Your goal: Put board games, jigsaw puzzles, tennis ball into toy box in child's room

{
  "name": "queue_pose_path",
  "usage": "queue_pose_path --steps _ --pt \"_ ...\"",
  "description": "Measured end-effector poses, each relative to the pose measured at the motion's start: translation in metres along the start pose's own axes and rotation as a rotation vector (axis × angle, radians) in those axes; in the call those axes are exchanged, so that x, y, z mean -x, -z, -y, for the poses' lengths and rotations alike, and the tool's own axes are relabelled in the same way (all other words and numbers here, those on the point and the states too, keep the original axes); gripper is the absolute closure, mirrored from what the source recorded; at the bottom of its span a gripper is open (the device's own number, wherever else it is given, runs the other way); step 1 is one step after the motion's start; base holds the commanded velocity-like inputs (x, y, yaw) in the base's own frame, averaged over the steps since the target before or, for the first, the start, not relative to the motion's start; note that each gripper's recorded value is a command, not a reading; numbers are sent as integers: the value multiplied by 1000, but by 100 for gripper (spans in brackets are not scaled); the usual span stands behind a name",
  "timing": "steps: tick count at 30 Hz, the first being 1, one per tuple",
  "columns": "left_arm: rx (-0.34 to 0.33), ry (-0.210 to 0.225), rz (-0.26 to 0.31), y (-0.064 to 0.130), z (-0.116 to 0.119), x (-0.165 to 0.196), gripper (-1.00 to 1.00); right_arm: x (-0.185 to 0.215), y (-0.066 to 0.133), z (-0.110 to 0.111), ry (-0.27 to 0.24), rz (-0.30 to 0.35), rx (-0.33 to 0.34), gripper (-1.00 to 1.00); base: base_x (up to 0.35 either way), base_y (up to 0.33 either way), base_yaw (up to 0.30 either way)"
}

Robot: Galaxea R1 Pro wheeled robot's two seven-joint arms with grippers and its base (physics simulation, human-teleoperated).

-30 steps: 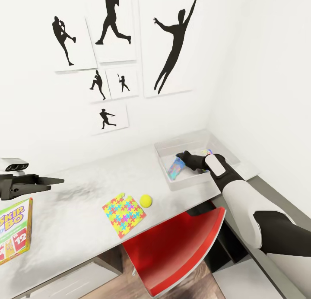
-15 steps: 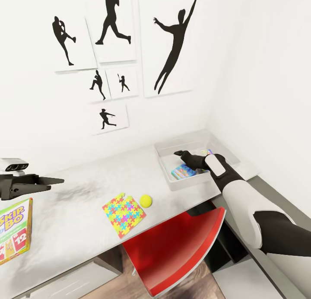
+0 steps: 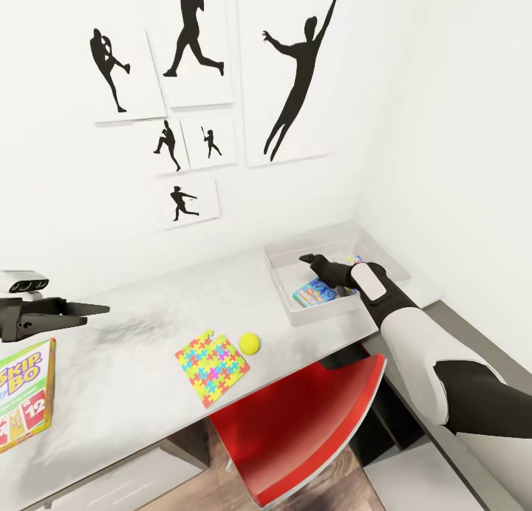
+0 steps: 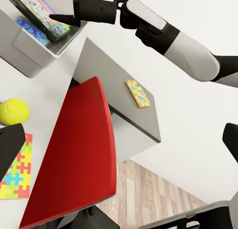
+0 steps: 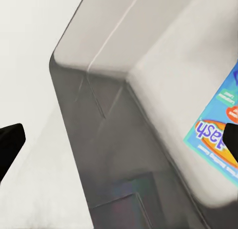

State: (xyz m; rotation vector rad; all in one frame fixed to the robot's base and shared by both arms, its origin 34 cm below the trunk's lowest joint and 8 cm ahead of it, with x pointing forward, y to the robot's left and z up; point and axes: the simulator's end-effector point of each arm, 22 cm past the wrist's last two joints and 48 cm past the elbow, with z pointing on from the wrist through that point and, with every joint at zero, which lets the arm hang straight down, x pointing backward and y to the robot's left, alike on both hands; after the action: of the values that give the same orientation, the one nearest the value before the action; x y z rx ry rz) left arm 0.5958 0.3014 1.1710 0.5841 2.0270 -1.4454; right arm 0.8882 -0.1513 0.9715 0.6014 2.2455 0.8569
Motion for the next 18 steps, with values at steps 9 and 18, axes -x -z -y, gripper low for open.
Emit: queue_pose_path --steps 9,18 --pt "0 -11 4 2 5 2 -100 7 6 -8 6 17 10 -100 0 0 0" --pt "2 -25 7 4 12 5 -100 12 12 -17 13 28 22 -100 0 0 0"
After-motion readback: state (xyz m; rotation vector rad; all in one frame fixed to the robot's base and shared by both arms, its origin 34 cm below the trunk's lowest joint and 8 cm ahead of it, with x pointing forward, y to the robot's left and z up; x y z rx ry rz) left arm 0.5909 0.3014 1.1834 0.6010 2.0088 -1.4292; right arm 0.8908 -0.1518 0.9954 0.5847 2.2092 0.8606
